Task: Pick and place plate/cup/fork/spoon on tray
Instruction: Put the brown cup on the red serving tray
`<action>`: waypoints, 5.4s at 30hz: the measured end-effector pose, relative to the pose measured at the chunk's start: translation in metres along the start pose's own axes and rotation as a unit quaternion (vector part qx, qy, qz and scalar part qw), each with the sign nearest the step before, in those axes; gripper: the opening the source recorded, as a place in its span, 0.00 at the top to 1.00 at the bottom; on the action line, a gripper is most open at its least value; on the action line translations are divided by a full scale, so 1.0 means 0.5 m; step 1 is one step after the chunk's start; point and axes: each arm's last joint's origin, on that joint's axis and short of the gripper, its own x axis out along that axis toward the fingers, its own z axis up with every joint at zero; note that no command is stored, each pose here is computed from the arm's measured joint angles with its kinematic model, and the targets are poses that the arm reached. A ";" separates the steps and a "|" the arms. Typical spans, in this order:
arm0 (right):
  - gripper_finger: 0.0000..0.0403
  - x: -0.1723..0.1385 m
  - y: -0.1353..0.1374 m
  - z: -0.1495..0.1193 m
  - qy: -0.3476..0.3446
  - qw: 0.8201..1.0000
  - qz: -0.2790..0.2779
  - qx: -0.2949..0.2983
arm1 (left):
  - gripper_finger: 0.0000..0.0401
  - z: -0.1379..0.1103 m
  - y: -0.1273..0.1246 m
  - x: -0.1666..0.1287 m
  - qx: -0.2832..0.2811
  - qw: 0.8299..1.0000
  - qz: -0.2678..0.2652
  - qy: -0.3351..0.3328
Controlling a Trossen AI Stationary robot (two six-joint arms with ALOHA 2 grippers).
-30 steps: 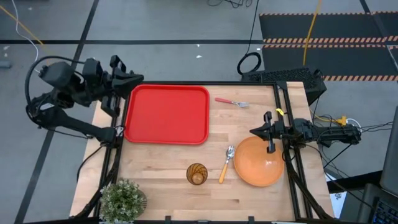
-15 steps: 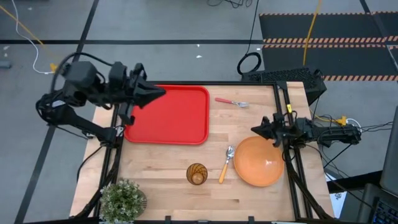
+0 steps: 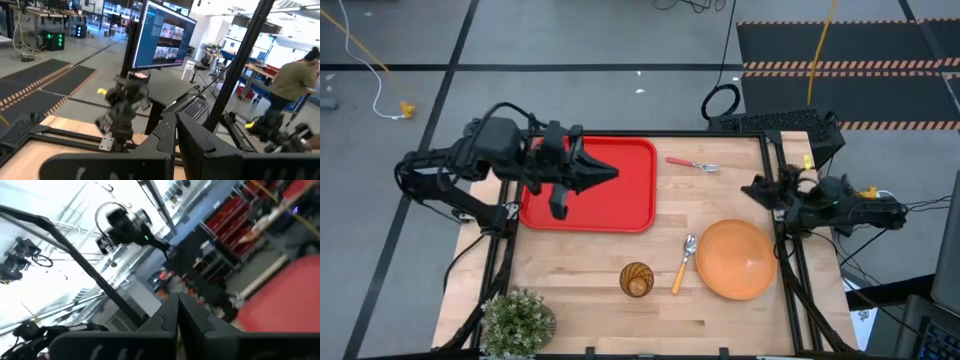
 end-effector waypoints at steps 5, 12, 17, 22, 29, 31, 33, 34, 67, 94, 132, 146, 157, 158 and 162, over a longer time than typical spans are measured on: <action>1.00 0.032 0.091 0.086 0.014 0.998 -0.012 -0.067 | 0.95 -0.005 0.003 0.013 0.001 1.000 0.007 0.003; 1.00 0.103 0.203 0.187 0.094 0.982 -0.070 -0.149 | 0.95 -0.011 0.010 0.025 0.002 1.000 0.023 0.006; 1.00 0.170 0.259 0.232 0.161 0.966 -0.103 -0.173 | 0.95 -0.020 0.012 0.039 0.001 1.000 0.026 0.016; 1.00 0.230 0.291 0.250 0.237 0.950 -0.130 -0.157 | 0.95 -0.035 -0.003 0.054 0.003 0.999 0.008 0.031; 1.00 0.296 0.280 0.224 0.344 0.909 -0.220 -0.085 | 0.94 -0.083 -0.029 0.077 0.011 0.994 -0.003 0.106; 1.00 0.309 0.273 0.207 0.372 0.897 -0.228 -0.072 | 0.92 -0.102 -0.039 0.084 0.013 0.991 -0.006 0.136; 1.00 0.320 0.265 0.186 0.402 0.881 -0.239 -0.066 | 0.89 -0.115 -0.050 0.091 0.016 0.988 -0.013 0.150; 1.00 0.324 0.262 0.176 0.414 0.874 -0.244 -0.066 | 0.86 -0.124 -0.058 0.089 0.019 0.986 -0.017 0.165; 1.00 0.215 0.236 0.106 0.502 0.835 -0.211 -0.080 | 0.54 -0.458 -0.211 0.270 0.125 0.855 -0.017 0.502; 1.00 0.217 0.254 0.124 0.471 0.865 -0.133 -0.111 | 0.54 -0.555 -0.162 0.265 0.246 0.771 -0.013 0.588; 1.00 0.219 0.254 0.124 0.470 0.864 -0.124 -0.134 | 0.98 -0.394 -0.122 0.258 0.140 0.796 0.050 0.587; 1.00 0.233 0.240 0.110 0.446 0.870 -0.164 -0.130 | 0.98 -0.221 0.018 0.207 0.060 0.832 0.145 0.532; 1.00 0.230 0.203 0.068 0.462 0.856 -0.221 -0.073 | 0.98 -0.107 0.154 0.127 0.028 0.852 0.259 0.455; 1.00 0.230 0.201 0.066 0.462 0.855 -0.225 -0.069 | 0.98 -0.099 0.167 0.120 0.024 0.851 0.268 0.450; 1.00 0.229 0.192 0.056 0.463 0.851 -0.243 -0.051 | 0.98 -0.071 0.218 0.091 0.006 0.849 0.304 0.432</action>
